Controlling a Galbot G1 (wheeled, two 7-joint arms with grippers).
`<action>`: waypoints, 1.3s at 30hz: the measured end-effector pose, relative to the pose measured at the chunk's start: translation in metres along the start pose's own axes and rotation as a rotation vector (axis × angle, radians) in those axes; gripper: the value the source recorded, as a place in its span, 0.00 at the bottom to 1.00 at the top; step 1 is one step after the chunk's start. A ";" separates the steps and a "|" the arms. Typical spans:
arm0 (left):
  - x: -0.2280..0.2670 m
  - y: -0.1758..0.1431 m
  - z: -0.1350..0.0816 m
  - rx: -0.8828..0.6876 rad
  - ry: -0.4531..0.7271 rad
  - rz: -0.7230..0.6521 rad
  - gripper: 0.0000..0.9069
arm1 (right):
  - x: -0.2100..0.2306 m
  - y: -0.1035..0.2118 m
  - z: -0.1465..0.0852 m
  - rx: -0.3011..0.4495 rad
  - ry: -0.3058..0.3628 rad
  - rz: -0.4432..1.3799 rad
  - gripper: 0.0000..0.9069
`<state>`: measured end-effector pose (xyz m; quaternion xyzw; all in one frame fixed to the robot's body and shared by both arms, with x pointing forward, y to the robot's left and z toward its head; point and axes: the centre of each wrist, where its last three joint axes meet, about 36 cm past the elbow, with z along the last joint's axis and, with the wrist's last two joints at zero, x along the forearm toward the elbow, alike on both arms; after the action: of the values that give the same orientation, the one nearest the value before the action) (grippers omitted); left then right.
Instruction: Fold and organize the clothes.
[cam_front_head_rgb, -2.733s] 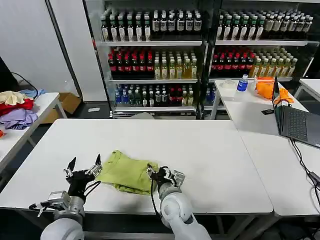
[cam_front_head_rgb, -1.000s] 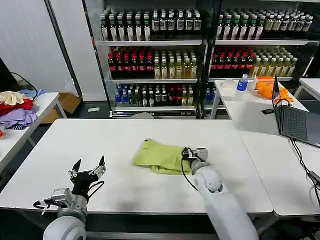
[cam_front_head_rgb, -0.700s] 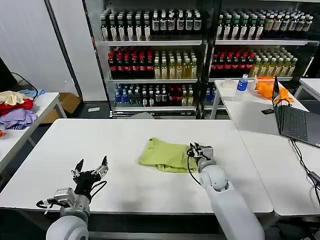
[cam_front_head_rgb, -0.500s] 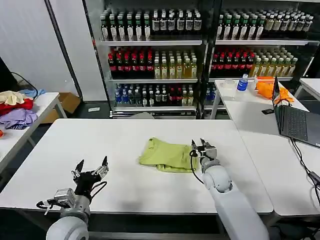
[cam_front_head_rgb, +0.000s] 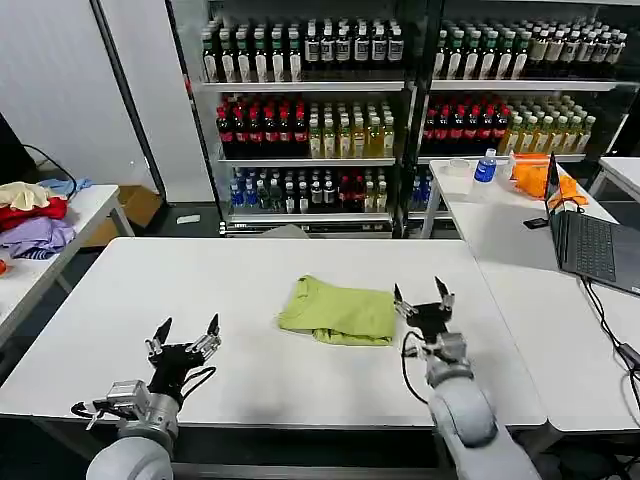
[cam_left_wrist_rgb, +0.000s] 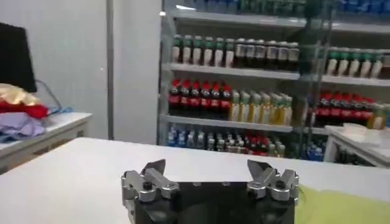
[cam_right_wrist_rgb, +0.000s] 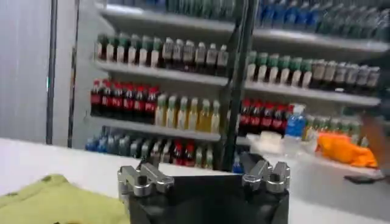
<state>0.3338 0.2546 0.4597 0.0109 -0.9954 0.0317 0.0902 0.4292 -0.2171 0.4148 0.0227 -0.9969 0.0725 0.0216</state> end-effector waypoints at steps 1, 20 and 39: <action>0.000 0.000 0.000 -0.005 -0.001 0.009 1.00 | 0.011 -0.001 0.000 -0.001 -0.007 0.006 1.00; 0.001 -0.007 0.000 -0.060 -0.001 0.187 1.00 | 0.134 -0.024 -0.012 0.023 -0.036 0.087 1.00; 0.015 -0.007 -0.001 -0.061 0.005 0.232 1.00 | 0.160 -0.029 -0.025 0.045 -0.059 0.104 1.00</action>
<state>0.3193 0.2473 0.4642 -0.1071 -0.9902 0.0119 0.0886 0.2714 -0.2491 0.4510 -0.0264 -0.9950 0.0952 -0.0122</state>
